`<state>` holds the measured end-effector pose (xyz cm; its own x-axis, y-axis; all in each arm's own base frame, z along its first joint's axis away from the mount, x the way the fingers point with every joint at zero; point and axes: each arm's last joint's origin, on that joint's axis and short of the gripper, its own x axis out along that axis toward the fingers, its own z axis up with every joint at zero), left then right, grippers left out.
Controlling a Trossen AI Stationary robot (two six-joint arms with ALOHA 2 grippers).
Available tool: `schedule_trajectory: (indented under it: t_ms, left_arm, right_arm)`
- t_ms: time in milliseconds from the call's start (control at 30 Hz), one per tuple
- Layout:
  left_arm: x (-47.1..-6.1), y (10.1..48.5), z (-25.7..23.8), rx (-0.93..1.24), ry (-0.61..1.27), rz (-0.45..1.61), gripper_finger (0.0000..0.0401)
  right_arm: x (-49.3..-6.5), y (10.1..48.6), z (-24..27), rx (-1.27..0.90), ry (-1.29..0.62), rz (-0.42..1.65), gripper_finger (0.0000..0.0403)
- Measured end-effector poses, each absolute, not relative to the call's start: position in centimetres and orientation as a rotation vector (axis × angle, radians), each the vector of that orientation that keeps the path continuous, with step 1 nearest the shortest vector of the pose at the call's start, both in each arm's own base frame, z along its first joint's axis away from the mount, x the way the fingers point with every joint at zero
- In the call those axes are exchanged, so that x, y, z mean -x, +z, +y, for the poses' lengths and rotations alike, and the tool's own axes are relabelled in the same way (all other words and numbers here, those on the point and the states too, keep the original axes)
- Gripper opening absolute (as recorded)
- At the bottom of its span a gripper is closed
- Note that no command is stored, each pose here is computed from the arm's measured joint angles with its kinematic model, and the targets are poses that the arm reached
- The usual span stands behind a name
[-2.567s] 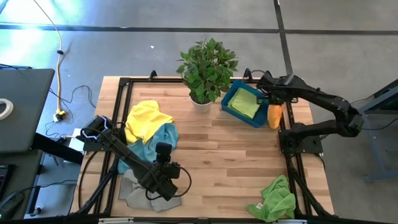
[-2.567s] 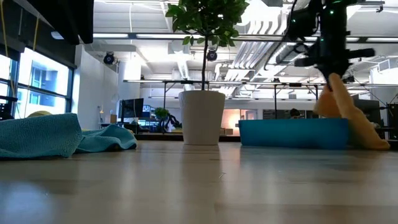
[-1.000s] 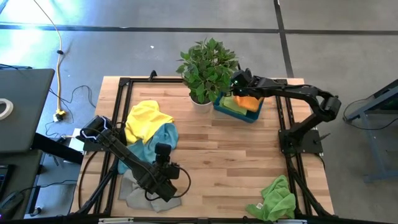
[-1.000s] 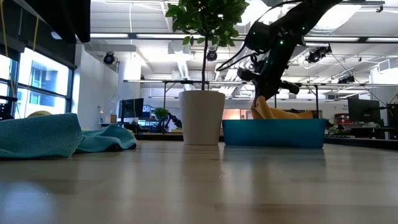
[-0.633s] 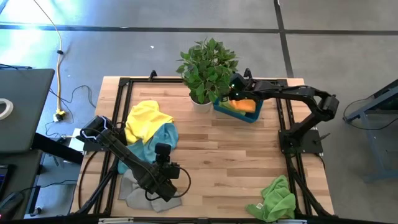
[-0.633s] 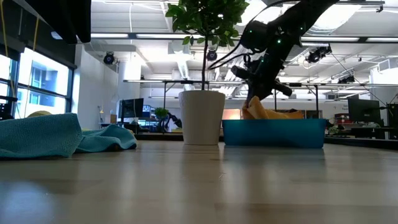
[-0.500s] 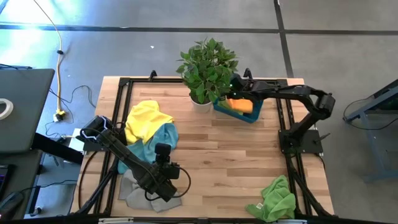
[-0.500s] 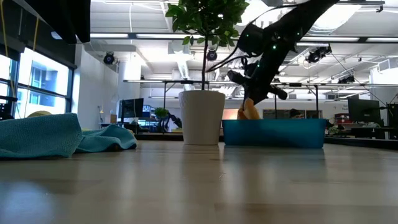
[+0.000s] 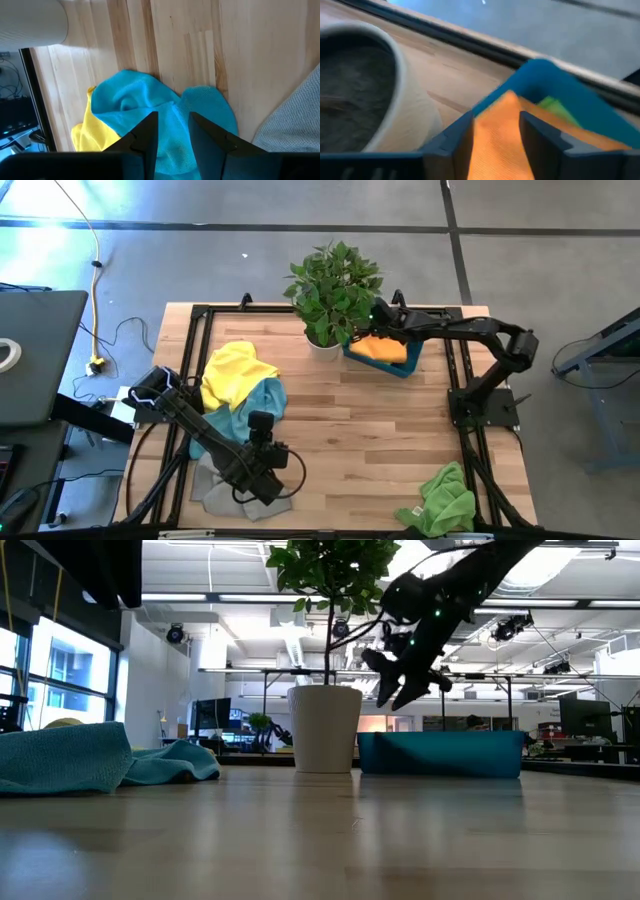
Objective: Fold microfiber towels
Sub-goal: Fold the green towel
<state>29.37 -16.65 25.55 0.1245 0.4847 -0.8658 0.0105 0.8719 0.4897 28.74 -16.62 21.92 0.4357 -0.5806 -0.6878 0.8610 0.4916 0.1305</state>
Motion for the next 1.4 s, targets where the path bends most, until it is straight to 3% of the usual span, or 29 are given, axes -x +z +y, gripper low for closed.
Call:
schedule_trajectory:
  t_ms: [167, 300, 533, 933, 1100, 1400]
  left_arm:
    - [-29.4, 25.5, -16.6, -0.412, 0.372, 1.41, 0.0099]
    - [-29.4, 25.5, -16.7, -0.405, 0.371, 1.403, 0.0099]
    - [-29.7, 25.5, -16.4, -0.385, 0.392, 1.386, 0.0099]
    - [-29.9, 25.5, -16.3, -0.381, 0.402, 1.369, 0.0099]
    - [-30.0, 25.5, -16.3, -0.371, 0.407, 1.364, 0.0099]
    - [-30.2, 25.5, -16.4, -0.37, 0.413, 1.328, 0.0099]
  right_arm:
    - [-27.1, 24.8, -15.3, -0.446, -0.888, 0.629, 0.0175]
    - [-25.8, 25.9, -12.5, -0.507, -0.662, 0.76, 0.0176]
    - [-24.8, 25.0, -4.2, -0.703, -0.29, 1.168, 0.0177]
    - [-22.0, 24.6, 9.5, -0.578, -0.005, 1.497, 0.0176]
    - [-19.8, 24.5, 13.5, -0.577, 0.0, 1.566, 0.0176]
    - [-16.1, 24.2, 18.1, -0.754, -0.236, 1.682, 0.0176]
